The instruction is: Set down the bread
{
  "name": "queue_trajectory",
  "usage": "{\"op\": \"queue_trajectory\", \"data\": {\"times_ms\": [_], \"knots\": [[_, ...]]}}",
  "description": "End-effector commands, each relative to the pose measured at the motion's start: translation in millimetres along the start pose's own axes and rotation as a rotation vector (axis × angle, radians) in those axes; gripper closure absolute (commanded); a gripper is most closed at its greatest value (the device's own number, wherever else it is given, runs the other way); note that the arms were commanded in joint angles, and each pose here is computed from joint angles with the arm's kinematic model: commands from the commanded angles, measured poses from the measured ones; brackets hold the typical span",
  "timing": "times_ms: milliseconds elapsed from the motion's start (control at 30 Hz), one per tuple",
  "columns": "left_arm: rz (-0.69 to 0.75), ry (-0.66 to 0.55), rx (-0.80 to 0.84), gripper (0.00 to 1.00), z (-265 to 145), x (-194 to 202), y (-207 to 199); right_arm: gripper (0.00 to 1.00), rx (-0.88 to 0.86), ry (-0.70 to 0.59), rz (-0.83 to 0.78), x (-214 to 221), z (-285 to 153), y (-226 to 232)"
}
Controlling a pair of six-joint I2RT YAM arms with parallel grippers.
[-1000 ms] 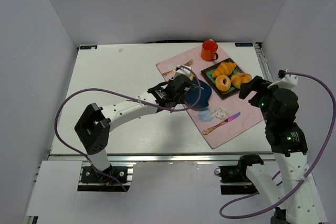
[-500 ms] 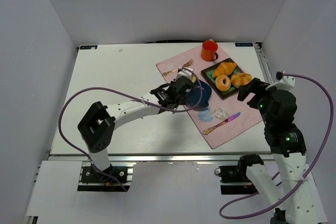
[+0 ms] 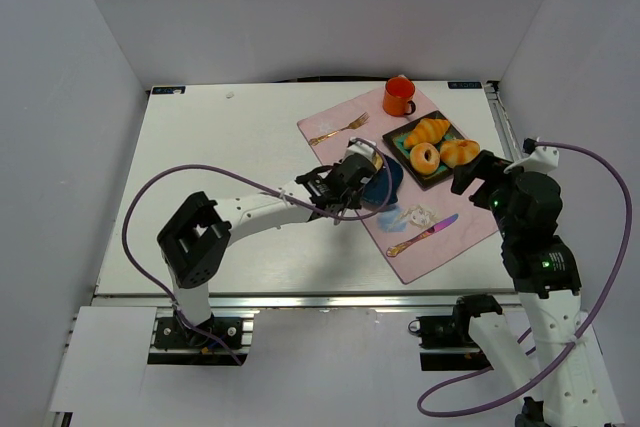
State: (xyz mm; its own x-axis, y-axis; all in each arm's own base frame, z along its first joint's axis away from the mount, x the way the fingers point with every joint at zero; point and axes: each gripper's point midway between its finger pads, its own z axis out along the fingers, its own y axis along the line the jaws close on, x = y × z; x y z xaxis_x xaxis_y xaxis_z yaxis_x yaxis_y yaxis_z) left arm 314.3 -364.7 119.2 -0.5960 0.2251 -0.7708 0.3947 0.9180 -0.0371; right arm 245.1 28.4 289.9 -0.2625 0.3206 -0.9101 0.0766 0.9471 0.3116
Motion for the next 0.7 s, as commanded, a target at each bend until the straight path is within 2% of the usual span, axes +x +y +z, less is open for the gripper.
{"op": "queue_trajectory", "data": {"times_ms": [0,233,300,333,400,667], "knots": [[-0.005,-0.03,0.031,0.65,-11.2,-8.7,-10.2,0.11,-0.018,-0.015,0.008,-2.3,-0.5,3.6],[-0.016,-0.028,0.028,0.64,-12.4,-2.8,-14.0,0.11,-0.019,-0.013,0.008,-0.6,-0.6,3.1],[-0.007,-0.021,0.019,0.55,-12.9,-2.0,-13.5,0.11,-0.022,-0.012,0.009,0.0,-0.8,3.6],[-0.006,-0.018,0.015,0.46,-12.5,-1.7,-13.9,0.11,-0.019,-0.011,0.007,0.4,-0.5,2.9],[0.0,-0.014,0.011,0.37,-13.4,-1.4,-13.4,0.11,-0.014,-0.015,0.006,-0.6,-0.6,1.9],[-0.001,-0.042,0.008,0.35,-25.5,-13.3,-16.5,0.11,-0.017,-0.01,0.007,1.6,-0.5,2.0]]}}
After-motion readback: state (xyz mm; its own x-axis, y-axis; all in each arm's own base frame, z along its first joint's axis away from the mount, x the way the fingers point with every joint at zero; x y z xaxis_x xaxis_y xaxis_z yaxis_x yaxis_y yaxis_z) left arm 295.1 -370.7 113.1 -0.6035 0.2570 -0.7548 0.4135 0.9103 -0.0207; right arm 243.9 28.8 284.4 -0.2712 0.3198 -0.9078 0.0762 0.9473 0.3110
